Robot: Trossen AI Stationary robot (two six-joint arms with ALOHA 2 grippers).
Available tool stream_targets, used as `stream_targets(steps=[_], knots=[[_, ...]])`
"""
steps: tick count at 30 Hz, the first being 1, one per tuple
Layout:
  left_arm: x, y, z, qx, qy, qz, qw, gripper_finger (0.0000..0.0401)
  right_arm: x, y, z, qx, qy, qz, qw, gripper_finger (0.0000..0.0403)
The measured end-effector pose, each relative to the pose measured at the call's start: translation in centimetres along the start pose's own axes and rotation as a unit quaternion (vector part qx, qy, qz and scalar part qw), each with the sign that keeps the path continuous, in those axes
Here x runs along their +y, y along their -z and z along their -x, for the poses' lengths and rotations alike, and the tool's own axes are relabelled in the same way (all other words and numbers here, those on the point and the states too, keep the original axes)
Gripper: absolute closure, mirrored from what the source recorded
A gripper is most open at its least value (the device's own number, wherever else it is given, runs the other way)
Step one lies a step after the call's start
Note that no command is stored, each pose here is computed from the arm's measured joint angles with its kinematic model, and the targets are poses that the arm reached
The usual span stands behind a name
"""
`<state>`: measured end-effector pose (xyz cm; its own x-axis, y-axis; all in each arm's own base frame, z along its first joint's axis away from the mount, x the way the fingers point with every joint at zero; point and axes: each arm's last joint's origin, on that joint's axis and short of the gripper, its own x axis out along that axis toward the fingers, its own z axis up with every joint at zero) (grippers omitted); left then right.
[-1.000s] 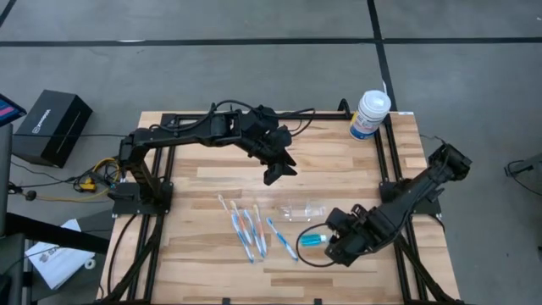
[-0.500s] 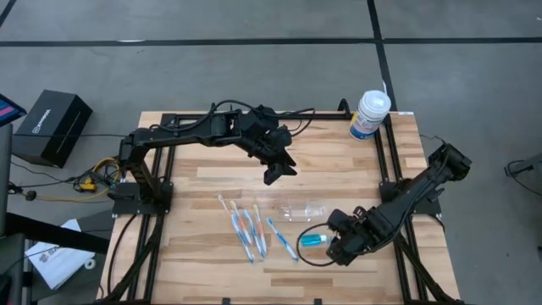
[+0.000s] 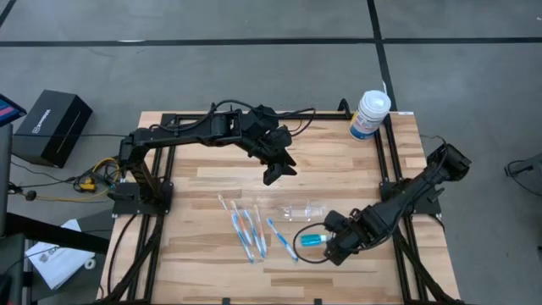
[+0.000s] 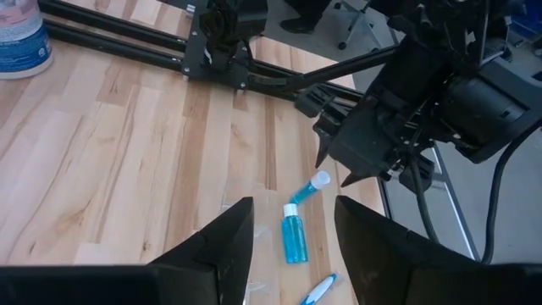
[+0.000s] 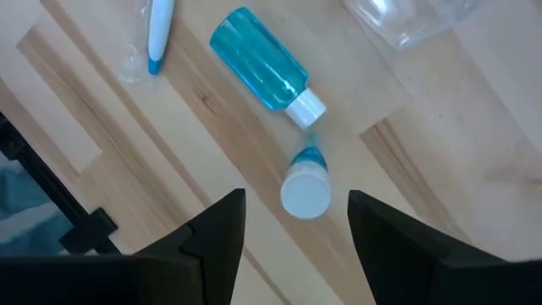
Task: Pick & Place toothbrushing station
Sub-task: Put the right blue mouthwash into the transparent organizer
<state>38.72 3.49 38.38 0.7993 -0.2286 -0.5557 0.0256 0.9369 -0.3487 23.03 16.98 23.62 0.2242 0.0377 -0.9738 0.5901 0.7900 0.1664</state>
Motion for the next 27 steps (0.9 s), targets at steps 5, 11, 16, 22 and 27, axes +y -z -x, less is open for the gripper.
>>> stream_targets(steps=[5,11,16,22,27], knots=[[0.0,0.0,0.0,0.000,0.000,0.000,1.000,0.0241,-0.1,-0.4,0.0,-0.001,0.001,0.003,1.000,0.0202],[0.0,0.0,0.0,0.001,0.000,0.000,1.000,0.0241,-0.1,-0.4,0.0,-0.001,0.001,0.010,1.000,0.0204],[0.0,0.0,0.0,0.001,0.000,0.000,1.000,0.0242,-0.3,-0.3,-0.9,-0.003,-0.007,0.005,1.000,0.0203],[0.0,0.0,0.0,0.002,0.000,0.000,1.000,0.0240,-0.8,0.0,-1.6,0.007,0.004,-0.002,1.000,0.0207],[0.0,0.0,0.0,0.002,0.000,-0.007,1.000,0.0242,-0.8,-0.3,-1.6,0.008,0.000,-0.004,1.000,0.0208]])
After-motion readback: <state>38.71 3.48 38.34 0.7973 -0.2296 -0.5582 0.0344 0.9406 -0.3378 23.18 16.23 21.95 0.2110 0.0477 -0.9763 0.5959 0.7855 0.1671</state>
